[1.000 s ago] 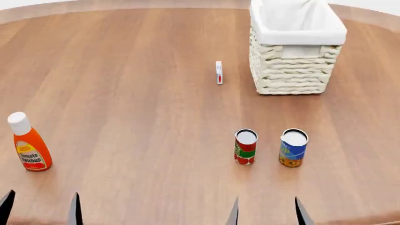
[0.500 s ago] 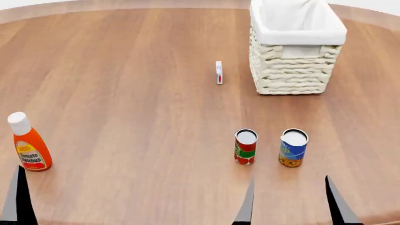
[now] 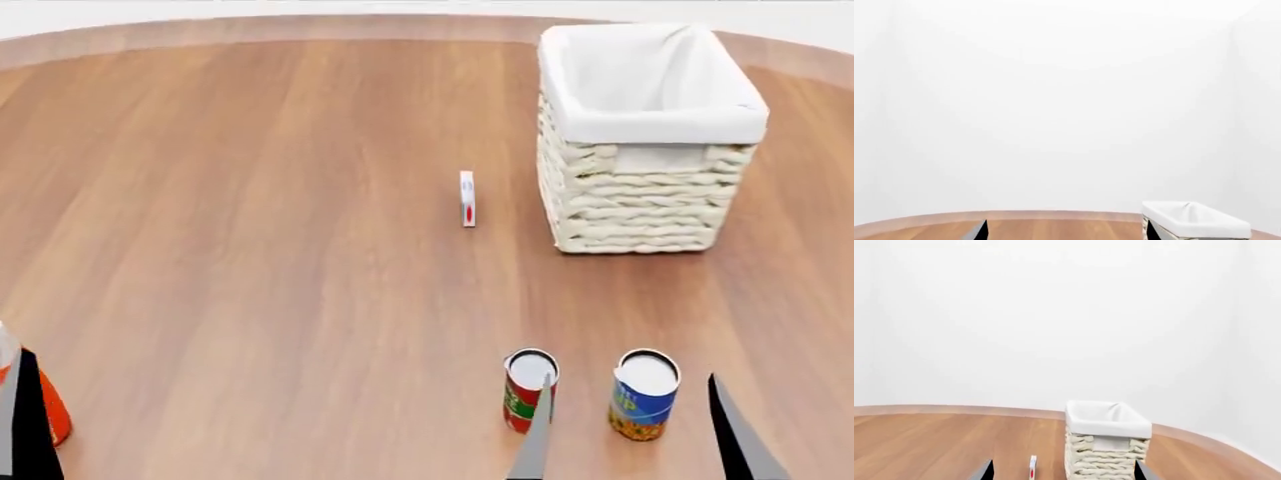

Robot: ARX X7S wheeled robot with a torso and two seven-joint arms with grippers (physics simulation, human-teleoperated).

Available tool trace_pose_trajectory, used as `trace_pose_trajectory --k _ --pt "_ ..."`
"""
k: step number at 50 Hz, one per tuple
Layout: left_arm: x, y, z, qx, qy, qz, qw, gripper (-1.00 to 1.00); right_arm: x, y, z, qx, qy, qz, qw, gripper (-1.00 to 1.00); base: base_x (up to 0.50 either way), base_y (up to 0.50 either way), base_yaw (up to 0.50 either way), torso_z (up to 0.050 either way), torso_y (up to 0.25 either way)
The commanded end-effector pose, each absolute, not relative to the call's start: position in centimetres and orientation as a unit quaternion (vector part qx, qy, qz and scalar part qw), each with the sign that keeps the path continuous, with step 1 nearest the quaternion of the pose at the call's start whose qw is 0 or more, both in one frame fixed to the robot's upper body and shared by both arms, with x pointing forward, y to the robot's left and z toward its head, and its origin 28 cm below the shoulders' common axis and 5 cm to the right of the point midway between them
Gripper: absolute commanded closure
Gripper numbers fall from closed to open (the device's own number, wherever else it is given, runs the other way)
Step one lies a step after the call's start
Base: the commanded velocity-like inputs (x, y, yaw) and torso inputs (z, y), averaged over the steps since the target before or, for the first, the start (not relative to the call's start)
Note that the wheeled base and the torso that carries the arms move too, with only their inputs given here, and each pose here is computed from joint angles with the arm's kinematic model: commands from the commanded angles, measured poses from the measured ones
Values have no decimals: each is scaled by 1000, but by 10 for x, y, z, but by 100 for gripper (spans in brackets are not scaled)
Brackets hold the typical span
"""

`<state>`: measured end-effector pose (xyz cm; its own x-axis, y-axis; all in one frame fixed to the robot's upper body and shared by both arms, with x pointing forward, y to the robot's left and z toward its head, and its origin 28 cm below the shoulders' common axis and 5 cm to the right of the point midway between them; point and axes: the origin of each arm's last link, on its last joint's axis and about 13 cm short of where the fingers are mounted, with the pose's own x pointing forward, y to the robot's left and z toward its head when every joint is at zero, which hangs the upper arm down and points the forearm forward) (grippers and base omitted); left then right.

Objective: Pick up the tomato sauce, and put it in the basket.

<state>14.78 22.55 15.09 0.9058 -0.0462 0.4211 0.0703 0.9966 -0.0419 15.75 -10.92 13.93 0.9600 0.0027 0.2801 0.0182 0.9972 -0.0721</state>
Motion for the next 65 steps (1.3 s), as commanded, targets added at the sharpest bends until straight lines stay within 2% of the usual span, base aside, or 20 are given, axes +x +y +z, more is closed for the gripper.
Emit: trace_pose_trajectory --k 1,48,65 --pt "148 226 149 -31 -213 -37 976 -100 156 -110 138 -36 -133 1 990 -100 500 0 0 0 0" --pt "150 223 145 -37 -211 -43 976 -100 156 -113 129 -37 -124 2 992 -100 500 0 0 0 1" --pt "151 225 142 -38 -208 -43 976 -100 140 -108 121 -44 -115 1 992 -100 0 0 0 0 1"
